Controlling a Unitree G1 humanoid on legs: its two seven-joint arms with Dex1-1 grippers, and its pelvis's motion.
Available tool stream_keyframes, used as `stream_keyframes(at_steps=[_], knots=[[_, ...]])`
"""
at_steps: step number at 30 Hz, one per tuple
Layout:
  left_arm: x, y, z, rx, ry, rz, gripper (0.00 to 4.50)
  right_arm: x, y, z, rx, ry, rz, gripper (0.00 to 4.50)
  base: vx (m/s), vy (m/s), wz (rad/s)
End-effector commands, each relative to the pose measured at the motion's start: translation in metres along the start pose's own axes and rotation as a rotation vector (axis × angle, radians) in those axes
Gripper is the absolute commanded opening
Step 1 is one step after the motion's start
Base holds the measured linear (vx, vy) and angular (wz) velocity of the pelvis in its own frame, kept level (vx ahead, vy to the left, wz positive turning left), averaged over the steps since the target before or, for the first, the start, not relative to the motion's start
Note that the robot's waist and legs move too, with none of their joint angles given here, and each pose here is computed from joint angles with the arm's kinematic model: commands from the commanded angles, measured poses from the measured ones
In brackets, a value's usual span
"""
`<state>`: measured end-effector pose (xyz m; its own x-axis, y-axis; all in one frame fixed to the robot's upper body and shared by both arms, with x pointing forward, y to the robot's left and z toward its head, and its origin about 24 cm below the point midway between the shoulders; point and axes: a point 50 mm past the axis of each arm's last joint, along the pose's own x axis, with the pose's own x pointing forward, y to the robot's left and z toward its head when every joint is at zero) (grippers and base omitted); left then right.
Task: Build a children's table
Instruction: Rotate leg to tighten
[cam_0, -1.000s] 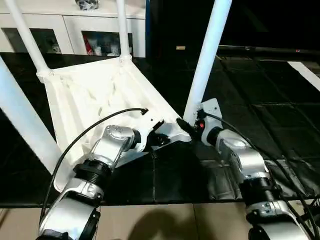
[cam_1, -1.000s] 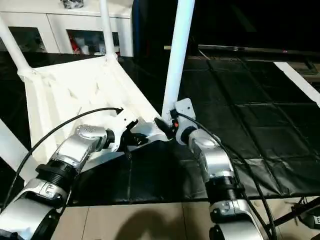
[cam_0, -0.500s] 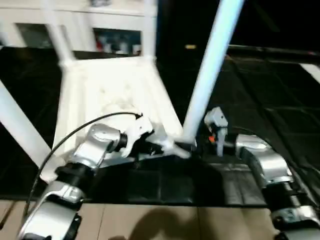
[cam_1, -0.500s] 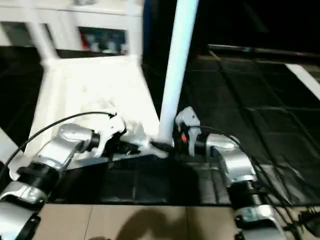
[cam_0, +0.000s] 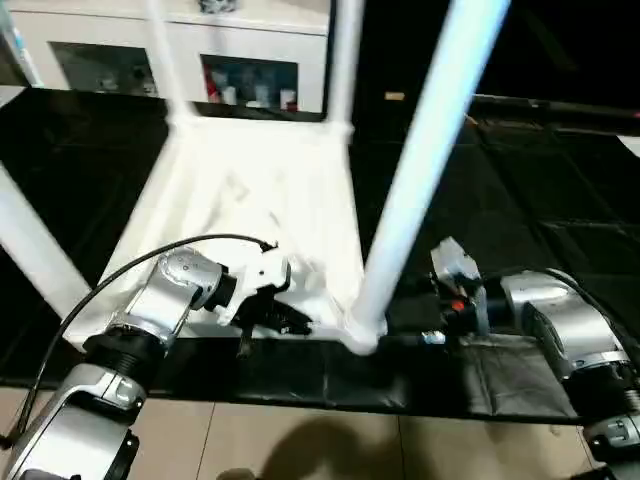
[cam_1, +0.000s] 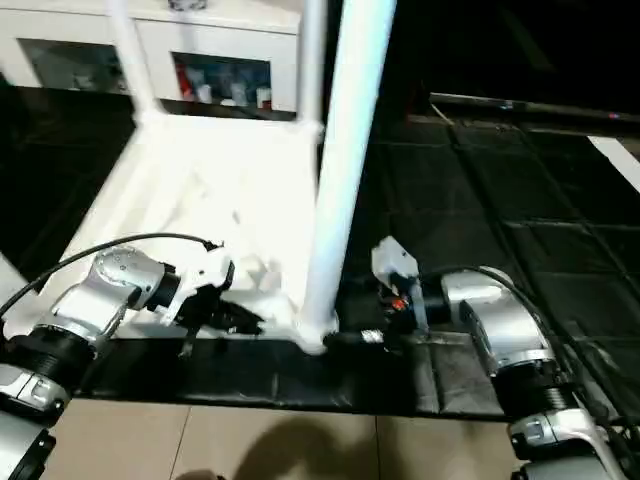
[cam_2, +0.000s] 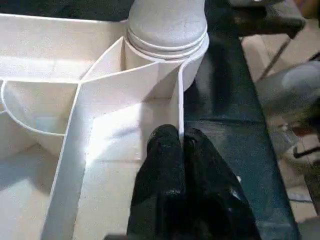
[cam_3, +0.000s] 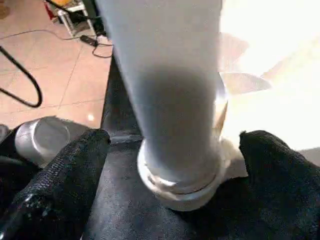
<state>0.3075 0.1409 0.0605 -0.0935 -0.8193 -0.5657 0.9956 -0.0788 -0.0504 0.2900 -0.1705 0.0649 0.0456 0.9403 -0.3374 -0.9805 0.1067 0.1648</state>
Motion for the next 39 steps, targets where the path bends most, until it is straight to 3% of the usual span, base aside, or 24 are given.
stream_keyframes(at_steps=[1,4,12,29,39], knots=[[0.009,-0.006,0.005,0.046,0.012,-0.086,0.00,-0.002,-0.002,0.003,-0.021,0.017,0.011,4.48,0.000,0.000,0.00],[0.009,-0.007,0.006,0.057,0.013,-0.099,0.00,0.001,-0.003,0.005,-0.024,-0.002,0.004,4.48,0.000,0.000,0.00],[0.009,-0.007,0.006,0.077,0.027,-0.107,0.00,0.012,-0.002,0.009,-0.035,-0.060,0.032,3.70,0.000,0.000,0.00],[0.010,-0.008,0.005,0.088,0.039,-0.098,0.00,0.013,0.002,0.006,0.013,-0.053,0.088,2.34,0.000,0.000,0.00],[0.011,-0.005,0.006,0.044,0.011,-0.043,0.00,0.019,0.009,0.003,0.027,-0.058,0.093,2.04,0.000,0.000,0.00]])
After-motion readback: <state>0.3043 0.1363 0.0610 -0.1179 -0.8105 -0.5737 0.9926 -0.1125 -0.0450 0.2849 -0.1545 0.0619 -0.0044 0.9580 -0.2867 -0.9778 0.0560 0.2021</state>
